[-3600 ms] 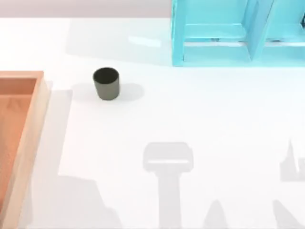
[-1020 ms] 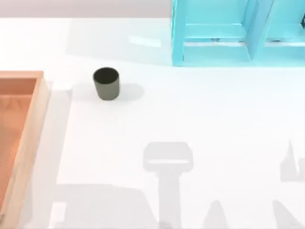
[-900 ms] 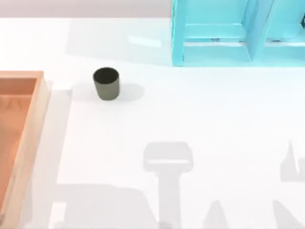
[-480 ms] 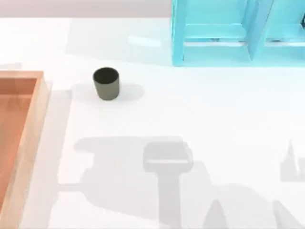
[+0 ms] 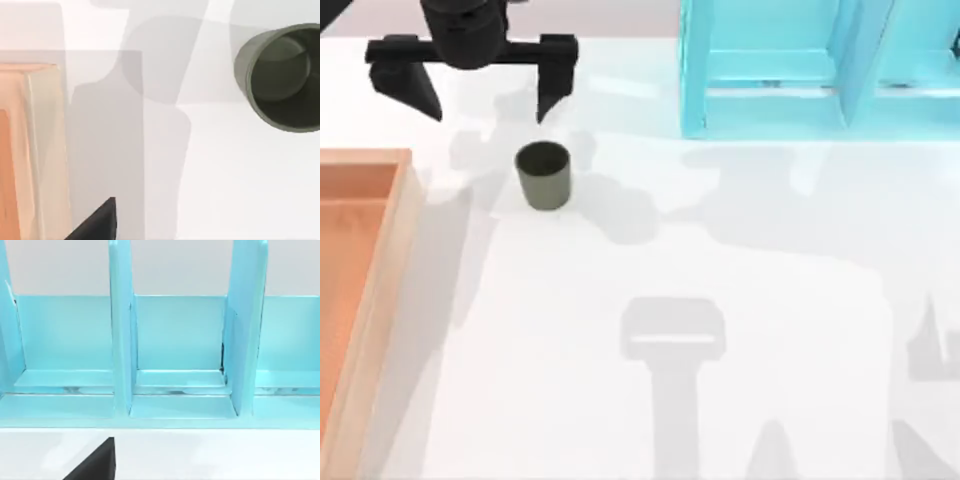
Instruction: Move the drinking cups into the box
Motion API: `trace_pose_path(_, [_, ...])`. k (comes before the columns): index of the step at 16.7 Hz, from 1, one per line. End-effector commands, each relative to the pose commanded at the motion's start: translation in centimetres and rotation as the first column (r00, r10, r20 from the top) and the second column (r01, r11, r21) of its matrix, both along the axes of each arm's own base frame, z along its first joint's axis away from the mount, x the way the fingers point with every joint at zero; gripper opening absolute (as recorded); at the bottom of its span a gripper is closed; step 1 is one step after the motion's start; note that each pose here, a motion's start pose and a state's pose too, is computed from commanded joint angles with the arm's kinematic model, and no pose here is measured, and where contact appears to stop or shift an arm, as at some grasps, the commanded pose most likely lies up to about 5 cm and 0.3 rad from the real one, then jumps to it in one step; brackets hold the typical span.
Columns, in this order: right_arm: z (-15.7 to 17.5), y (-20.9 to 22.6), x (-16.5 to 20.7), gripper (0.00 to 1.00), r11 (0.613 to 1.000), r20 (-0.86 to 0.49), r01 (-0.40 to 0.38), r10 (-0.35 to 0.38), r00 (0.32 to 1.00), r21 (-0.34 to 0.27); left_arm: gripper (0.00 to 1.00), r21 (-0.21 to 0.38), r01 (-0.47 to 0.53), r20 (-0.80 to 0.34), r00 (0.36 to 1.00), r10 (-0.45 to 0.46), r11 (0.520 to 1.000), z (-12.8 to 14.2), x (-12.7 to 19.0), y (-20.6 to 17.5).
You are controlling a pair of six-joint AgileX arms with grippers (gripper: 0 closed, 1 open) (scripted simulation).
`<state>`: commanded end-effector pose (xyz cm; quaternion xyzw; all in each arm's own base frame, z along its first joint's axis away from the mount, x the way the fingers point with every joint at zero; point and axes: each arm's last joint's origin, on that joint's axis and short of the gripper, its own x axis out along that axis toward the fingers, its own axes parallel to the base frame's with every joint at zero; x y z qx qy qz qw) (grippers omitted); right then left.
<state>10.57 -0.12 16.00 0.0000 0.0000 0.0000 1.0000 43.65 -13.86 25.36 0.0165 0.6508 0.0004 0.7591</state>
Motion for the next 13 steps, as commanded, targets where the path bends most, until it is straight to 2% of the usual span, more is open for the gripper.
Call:
trace_pose_path(2, [0.0, 0.0, 0.0, 1.0, 1.0, 0.0, 0.0, 0.0, 1.0, 0.0, 1.0, -0.016, 0.0, 0.03, 1.0, 0.0, 1.0, -1.3, 0.4, -4.0])
trace_pose_path(4, [0.0, 0.0, 0.0, 1.0, 1.0, 0.0, 0.0, 0.0, 1.0, 0.0, 1.0, -0.025, 0.0, 0.045, 0.999, 0.001, 1.0, -1.9, 0.5, -5.9])
trace_pose_path(9, [0.0, 0.0, 0.0, 1.0, 1.0, 0.0, 0.0, 0.0, 1.0, 0.0, 1.0, -0.026, 0.0, 0.042, 0.999, 0.001, 1.0, -2.1, 0.5, -5.9])
trace_pose_path(13, [0.0, 0.0, 0.0, 1.0, 1.0, 0.0, 0.0, 0.0, 1.0, 0.0, 1.0, -0.025, 0.0, 0.045, 0.999, 0.001, 1.0, -5.1, 1.4, -6.1])
